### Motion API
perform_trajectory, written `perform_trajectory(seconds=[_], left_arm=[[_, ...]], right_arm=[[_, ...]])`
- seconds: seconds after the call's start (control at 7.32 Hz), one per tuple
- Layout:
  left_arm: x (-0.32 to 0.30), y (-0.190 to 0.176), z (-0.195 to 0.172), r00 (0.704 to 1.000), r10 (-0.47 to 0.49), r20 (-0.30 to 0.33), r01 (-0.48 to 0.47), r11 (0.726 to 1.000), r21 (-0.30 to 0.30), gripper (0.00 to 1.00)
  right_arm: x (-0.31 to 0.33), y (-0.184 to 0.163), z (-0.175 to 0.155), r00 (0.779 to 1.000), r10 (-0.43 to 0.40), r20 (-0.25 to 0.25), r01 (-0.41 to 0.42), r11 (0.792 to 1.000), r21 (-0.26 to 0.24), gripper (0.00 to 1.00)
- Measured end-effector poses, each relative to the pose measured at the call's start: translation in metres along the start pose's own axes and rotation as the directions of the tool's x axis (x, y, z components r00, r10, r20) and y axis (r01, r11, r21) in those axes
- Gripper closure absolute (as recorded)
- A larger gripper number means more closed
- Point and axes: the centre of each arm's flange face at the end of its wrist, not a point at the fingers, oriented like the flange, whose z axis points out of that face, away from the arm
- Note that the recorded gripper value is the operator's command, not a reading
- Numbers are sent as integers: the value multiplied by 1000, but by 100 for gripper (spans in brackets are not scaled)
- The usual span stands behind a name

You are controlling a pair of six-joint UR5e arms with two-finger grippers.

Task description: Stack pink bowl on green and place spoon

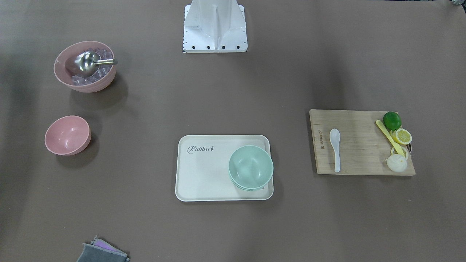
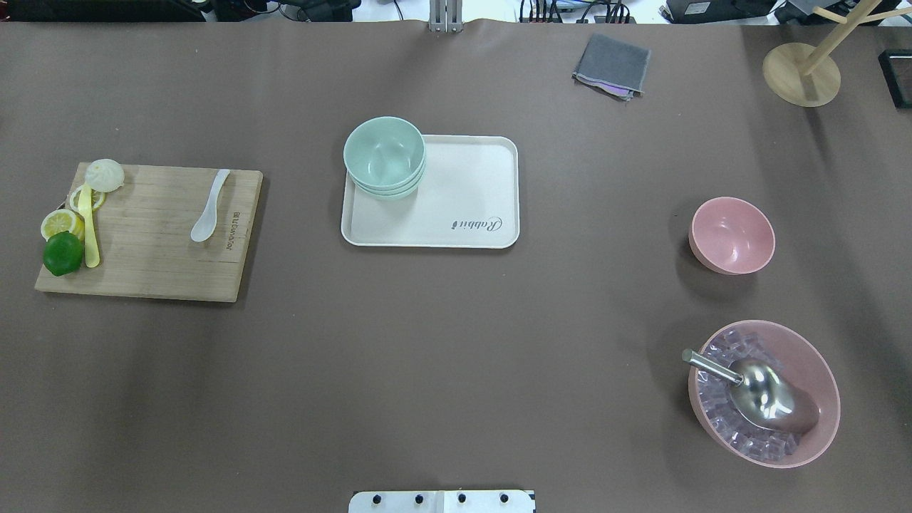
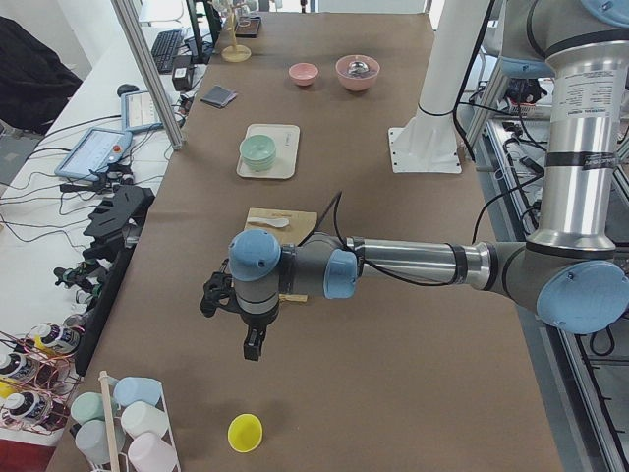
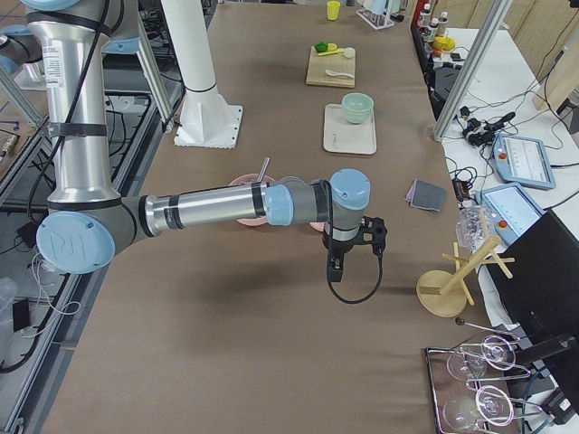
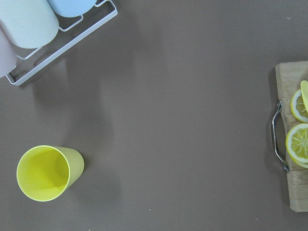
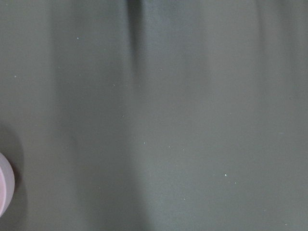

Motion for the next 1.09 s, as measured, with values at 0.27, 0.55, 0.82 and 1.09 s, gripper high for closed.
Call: perform_trajectory(seconds=[0.27,0.55,0.82,1.09], left_arm=[[5,-2,-6,1000,5,2,-5,1000,6,2],[6,1,-7,1000,5,2,-5,1000,6,2],[7,0,-8,1000,9,1,-9,1000,9,2],[7,0,-7,1000,7,0,-7,1000,8,2]], right_arm=[[-1,-2,0,1000,2,2,-2,1000,0,0],[-3,-3,-2,1000,0,5,0,1000,4,0],[-4,-3,-3,1000,-1,8,0,1000,5,0],[-8,-4,-7,1000,-4,11,4,1000,12,0]])
